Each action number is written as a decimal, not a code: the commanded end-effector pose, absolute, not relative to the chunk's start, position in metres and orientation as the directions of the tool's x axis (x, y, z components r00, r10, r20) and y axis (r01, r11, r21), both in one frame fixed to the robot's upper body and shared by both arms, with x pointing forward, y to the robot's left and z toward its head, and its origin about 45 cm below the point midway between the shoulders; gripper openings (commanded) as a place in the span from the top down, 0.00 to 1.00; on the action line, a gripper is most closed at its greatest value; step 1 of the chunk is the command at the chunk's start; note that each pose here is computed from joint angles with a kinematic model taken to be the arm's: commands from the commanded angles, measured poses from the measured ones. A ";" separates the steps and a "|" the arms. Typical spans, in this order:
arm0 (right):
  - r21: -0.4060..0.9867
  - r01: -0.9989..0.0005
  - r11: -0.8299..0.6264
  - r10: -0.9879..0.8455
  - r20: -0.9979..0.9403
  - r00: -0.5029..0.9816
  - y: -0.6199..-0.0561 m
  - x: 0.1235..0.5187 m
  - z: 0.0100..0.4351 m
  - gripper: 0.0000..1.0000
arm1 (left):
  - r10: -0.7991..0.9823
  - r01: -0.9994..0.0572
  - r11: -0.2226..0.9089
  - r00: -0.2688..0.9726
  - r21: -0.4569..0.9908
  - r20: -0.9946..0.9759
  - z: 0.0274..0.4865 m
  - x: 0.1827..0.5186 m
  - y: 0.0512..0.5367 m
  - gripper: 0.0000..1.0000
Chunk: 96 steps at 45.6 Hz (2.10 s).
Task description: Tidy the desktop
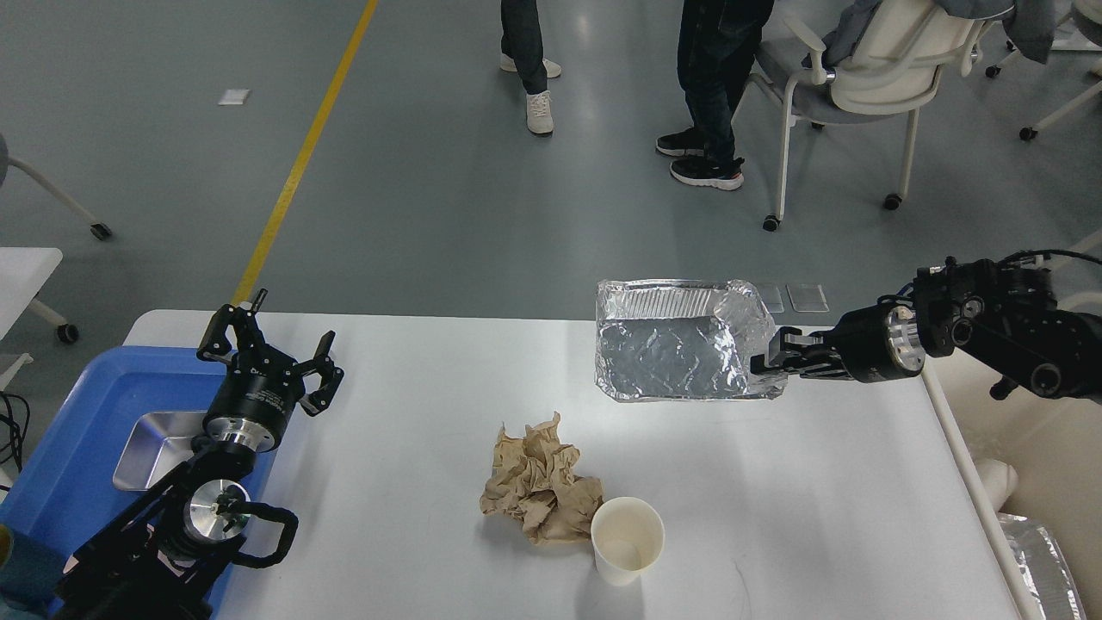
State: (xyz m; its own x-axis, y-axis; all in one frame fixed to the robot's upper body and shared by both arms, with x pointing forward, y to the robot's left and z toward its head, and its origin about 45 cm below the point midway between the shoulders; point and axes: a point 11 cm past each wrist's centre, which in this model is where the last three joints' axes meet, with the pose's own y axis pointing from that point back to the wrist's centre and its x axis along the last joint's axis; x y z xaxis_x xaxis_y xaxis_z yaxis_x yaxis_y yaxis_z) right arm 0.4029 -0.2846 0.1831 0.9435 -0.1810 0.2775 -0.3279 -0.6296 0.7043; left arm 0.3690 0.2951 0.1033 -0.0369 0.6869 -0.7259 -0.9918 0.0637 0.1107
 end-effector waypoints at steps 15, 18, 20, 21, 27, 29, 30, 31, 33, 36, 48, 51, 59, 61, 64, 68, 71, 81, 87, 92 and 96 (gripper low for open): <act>0.705 -0.324 -0.631 -0.252 0.209 0.945 -0.264 0.406 0.190 1.00 | 0.710 -0.988 0.089 -0.024 0.123 -0.704 0.101 0.368 0.293 0.03; 0.698 -0.319 -0.642 -0.254 0.200 0.946 -0.258 0.406 0.190 1.00 | 0.715 -0.988 0.093 -0.022 0.126 -0.699 0.101 0.368 0.292 0.03; 0.696 -0.313 -0.646 -0.248 0.196 0.949 -0.255 0.405 0.188 1.00 | 0.719 -0.988 0.090 -0.022 0.126 -0.694 0.101 0.368 0.296 0.03; 0.697 -0.310 -0.647 -0.246 0.194 0.950 -0.253 0.405 0.187 1.00 | 0.721 -0.988 0.089 -0.023 0.125 -0.693 0.101 0.367 0.298 0.03; 0.695 -0.301 -0.653 -0.237 0.190 0.953 -0.246 0.405 0.184 1.00 | 0.715 -0.989 0.098 -0.007 0.110 -0.699 0.104 0.368 0.299 0.03; 0.695 -0.302 -0.653 -0.237 0.192 0.952 -0.245 0.405 0.184 1.00 | 0.713 -0.990 0.103 0.002 0.101 -0.702 0.106 0.368 0.300 0.03; 0.694 -0.301 -0.654 -0.236 0.192 0.953 -0.244 0.405 0.184 1.00 | 0.712 -0.989 0.106 0.006 0.099 -0.703 0.107 0.369 0.300 0.03; 0.694 -0.301 -0.654 -0.236 0.191 0.953 -0.243 0.405 0.183 1.00 | 0.711 -0.989 0.110 0.011 0.096 -0.703 0.107 0.369 0.300 0.03; 0.694 -0.300 -0.655 -0.235 0.191 0.953 -0.242 0.405 0.183 1.00 | 0.713 -0.989 0.113 0.015 0.094 -0.701 0.108 0.369 0.300 0.03; 0.694 -0.300 -0.655 -0.233 0.192 0.953 -0.242 0.405 0.183 1.00 | 0.731 -0.985 0.134 0.023 0.110 -0.682 0.108 0.369 0.304 0.03; 0.691 -0.298 -0.658 -0.230 0.193 0.954 -0.238 0.405 0.182 1.00 | 0.905 -0.912 0.278 0.144 0.300 -0.400 0.099 0.358 0.324 0.03; 0.691 -0.294 -0.661 -0.227 0.190 0.955 -0.236 0.404 0.181 1.00 | 0.922 -0.898 0.295 0.178 0.326 -0.344 0.101 0.356 0.330 0.03; 0.688 -0.285 -0.667 -0.219 0.184 0.958 -0.229 0.403 0.177 1.00 | 0.950 -0.874 0.303 0.245 0.380 -0.193 0.107 0.349 0.347 0.03; 0.688 -0.282 -0.669 -0.216 0.183 0.959 -0.227 0.402 0.176 1.00 | 0.955 -0.869 0.295 0.260 0.398 -0.143 0.108 0.346 0.354 0.03; 0.687 -0.280 -0.670 -0.214 0.182 0.960 -0.226 0.402 0.175 1.00 | 0.958 -0.859 0.280 0.280 0.428 -0.064 0.111 0.339 0.371 0.03; 0.688 -0.276 -0.672 -0.210 0.180 0.961 -0.224 0.401 0.174 1.00 | 0.961 -0.857 0.251 0.276 0.450 -0.011 0.118 0.332 0.394 0.03; 0.685 -0.272 -0.676 -0.207 0.178 0.962 -0.220 0.401 0.173 1.00 | 0.960 -0.856 0.235 0.280 0.461 0.031 0.124 0.327 0.409 0.03; 0.683 -0.280 -0.675 -0.209 0.187 0.960 -0.219 0.402 0.174 1.00 | 0.916 -0.852 0.224 0.350 0.473 0.196 0.165 0.311 0.442 0.03; 0.682 -0.280 -0.675 -0.208 0.188 0.960 -0.219 0.403 0.175 1.00 | 0.879 -0.851 0.205 0.378 0.483 0.291 0.191 0.300 0.460 0.03; 0.681 -0.280 -0.676 -0.207 0.189 0.960 -0.219 0.403 0.175 1.00 | 0.840 -0.845 0.176 0.397 0.504 0.371 0.210 0.288 0.481 0.03; 0.681 -0.283 -0.675 -0.208 0.192 0.959 -0.219 0.404 0.176 1.00 | 0.795 -0.838 0.169 0.427 0.518 0.432 0.226 0.279 0.490 0.03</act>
State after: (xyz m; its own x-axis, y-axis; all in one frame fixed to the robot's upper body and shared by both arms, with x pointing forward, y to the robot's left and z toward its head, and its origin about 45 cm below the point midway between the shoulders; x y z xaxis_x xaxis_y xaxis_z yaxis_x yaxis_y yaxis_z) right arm 0.4029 -0.2192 0.1753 0.9594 -0.2084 0.1899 -0.2816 -0.6753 0.6817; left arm 0.2891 0.4789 0.2086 0.3976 0.8410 0.3669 -0.8452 0.1800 0.5032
